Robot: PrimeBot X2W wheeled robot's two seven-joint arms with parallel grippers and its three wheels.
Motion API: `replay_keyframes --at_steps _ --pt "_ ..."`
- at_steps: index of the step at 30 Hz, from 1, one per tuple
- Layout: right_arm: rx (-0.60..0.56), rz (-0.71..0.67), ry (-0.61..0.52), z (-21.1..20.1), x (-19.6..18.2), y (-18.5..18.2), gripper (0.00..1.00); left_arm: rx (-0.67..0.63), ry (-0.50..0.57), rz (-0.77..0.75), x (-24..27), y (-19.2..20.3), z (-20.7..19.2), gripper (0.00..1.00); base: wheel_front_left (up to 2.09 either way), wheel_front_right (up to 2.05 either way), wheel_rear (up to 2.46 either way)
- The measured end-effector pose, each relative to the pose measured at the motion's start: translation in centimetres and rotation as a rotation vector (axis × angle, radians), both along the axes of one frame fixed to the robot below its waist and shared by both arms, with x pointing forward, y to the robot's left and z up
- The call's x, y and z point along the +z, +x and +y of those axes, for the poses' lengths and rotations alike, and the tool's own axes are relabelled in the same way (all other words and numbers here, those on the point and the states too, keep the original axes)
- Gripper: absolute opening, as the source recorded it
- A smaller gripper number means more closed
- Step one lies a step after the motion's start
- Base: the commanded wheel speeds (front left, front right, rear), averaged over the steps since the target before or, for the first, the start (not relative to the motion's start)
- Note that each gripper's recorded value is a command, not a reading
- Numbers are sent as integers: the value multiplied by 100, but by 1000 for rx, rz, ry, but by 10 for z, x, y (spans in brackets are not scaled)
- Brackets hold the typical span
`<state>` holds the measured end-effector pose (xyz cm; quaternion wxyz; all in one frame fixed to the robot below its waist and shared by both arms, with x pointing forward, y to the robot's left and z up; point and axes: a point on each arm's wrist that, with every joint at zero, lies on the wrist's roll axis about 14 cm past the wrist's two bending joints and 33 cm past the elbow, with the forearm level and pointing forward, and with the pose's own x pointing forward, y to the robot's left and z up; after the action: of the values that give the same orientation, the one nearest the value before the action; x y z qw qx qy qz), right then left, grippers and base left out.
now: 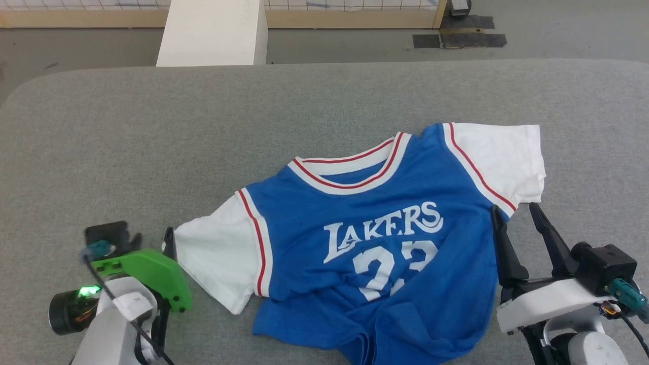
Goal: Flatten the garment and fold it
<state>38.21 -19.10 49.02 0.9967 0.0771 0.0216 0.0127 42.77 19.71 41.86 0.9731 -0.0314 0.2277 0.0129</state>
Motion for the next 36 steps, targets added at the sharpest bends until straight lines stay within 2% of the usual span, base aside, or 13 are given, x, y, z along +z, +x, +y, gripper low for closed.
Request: replay_keyframes --at_steps 3,8,15,25,26,27,28,36 --pt "-3 -9 0 -1 3 -1 100 102 -78 -103 15 2 6 100 0 0 0" --pt "2 -21 1 1 7 -1 100 149 -132 -146 15 -10 5 100 0 0 0" --pt "13 -24 0 4 8 3 100 115 -161 -26 -15 -13 -7 100 0 0 0" --pt "-17 -13 2 -5 4 1 100 7 -158 147 -42 5 -37 100 0 0 0" --pt "-24 -14 2 -8 4 0 100 -3 -154 155 -43 6 -40 46 0 0 0" --pt "-29 -17 1 -9 5 0 100 -11 -148 156 -43 7 -41 13 0 0 0" --pt "-34 -17 0 -11 5 -1 100 -21 -140 157 -44 8 -43 0 0 0 0" --pt "-54 -36 -28 -20 11 7 100 -7 -116 73 -35 13 -38 0 0 0 0"
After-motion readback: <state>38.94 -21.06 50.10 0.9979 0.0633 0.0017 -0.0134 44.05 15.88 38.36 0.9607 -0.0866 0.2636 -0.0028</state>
